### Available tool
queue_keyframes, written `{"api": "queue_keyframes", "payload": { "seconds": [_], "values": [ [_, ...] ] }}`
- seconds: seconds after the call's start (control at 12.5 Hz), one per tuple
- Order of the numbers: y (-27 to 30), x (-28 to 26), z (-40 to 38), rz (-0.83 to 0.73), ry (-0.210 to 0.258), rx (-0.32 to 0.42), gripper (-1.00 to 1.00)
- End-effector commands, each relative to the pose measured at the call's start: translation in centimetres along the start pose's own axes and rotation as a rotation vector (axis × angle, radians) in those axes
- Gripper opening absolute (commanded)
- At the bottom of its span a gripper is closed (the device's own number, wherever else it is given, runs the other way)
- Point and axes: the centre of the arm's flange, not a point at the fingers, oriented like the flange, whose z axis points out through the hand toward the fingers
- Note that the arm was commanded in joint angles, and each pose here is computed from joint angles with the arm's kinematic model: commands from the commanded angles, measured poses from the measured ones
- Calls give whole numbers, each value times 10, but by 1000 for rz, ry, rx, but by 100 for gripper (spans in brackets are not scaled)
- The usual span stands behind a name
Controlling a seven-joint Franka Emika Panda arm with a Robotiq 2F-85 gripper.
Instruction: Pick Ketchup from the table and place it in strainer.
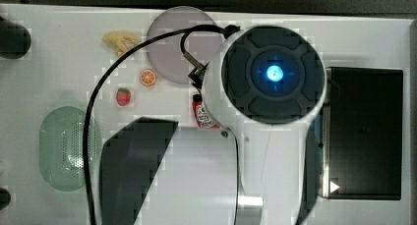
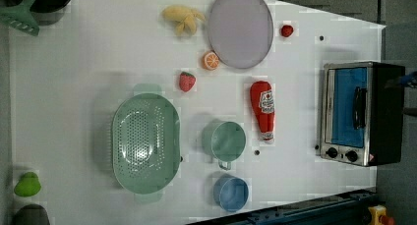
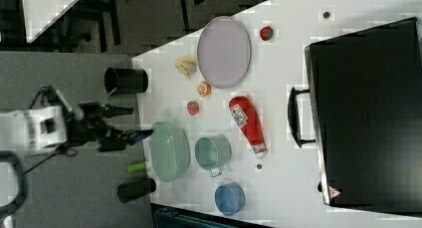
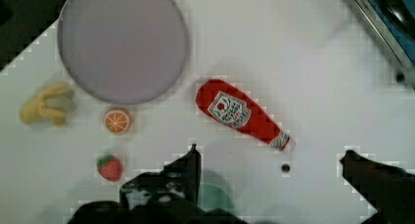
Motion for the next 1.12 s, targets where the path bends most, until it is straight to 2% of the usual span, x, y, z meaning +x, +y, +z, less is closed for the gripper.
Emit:
{"api": "queue_keyframes", "payload": {
  "seconds": [0.08, 0.24, 0.48, 0.72, 0.96, 1.12],
  "values": [
    [-1, 14, 80, -360, -102, -29, 100],
    [-8, 16, 114, -602, -96, -14, 100],
    [-15, 16, 163, -890, -43, 9, 100],
    [-13, 10, 217, -933, -13, 14, 100],
    [-9, -1, 269, -938, -47, 10, 100],
    [-8, -4, 297, -966, -52, -18, 100]
  ]
}}
